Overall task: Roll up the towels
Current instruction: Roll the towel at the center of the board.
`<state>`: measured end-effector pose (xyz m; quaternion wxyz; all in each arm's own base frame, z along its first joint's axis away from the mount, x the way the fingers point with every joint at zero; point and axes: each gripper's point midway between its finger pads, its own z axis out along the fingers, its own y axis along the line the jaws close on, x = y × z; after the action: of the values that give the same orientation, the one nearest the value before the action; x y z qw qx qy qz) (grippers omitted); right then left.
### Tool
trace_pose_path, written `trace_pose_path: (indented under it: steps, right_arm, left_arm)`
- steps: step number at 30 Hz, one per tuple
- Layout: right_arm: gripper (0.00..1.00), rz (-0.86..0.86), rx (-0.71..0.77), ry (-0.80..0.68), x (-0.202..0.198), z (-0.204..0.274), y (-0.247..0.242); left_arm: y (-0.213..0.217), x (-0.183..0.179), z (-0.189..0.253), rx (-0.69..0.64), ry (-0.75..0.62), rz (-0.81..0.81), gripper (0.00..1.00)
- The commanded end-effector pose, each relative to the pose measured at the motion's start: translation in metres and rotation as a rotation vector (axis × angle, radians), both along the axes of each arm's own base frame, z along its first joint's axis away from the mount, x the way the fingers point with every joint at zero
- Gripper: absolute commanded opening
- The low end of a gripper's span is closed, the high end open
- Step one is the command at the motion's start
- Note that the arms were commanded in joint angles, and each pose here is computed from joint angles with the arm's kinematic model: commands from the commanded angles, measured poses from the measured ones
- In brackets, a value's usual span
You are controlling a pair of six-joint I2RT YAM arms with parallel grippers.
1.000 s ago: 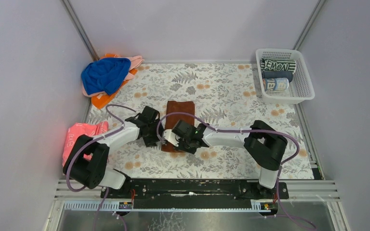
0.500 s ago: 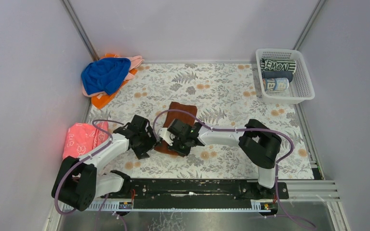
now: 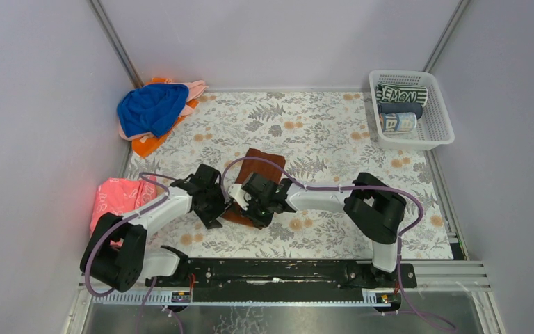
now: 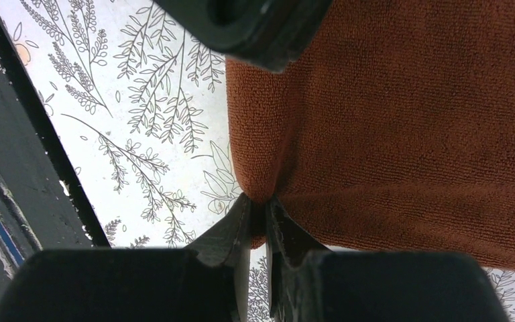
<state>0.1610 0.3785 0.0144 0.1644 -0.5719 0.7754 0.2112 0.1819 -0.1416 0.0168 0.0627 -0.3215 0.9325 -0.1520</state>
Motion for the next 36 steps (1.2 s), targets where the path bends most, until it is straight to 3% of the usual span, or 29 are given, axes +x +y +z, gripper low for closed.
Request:
trace_pose_path:
  steps: [1, 9, 17, 25, 32, 34, 36]
  right_arm:
    - [0.16, 0.027, 0.005, 0.056, -0.02, -0.007, -0.002]
    - [0.15, 0.043, 0.082, 0.087, -0.029, 0.001, 0.005]
    - [0.15, 0.067, 0.115, 0.113, -0.038, 0.0, 0.004]
    - [0.14, 0.069, 0.151, 0.145, -0.043, 0.004, 0.009]
    - [0.13, 0.076, 0.187, 0.189, -0.048, 0.012, 0.018]
    - [0.13, 0.074, 0.201, 0.214, -0.048, 0.015, 0.021]
    - [0.12, 0.062, 0.226, 0.254, -0.048, 0.02, 0.024]
  left_arm:
    - [0.021, -0.004, -0.024, 0.137, 0.031, 0.051, 0.61]
    - [0.032, -0.003, -0.025, 0.209, 0.057, 0.087, 0.42]
    - [0.051, 0.007, -0.02, 0.342, 0.068, 0.103, 0.39]
    - [0.06, 0.0, -0.015, 0.365, 0.073, 0.131, 0.36]
    - [0.06, 0.006, -0.006, 0.361, 0.06, 0.117, 0.05]
    - [0.059, 0.008, -0.002, 0.358, 0.049, 0.107, 0.05]
    - [0.058, 0.01, 0.004, 0.352, 0.037, 0.093, 0.18]
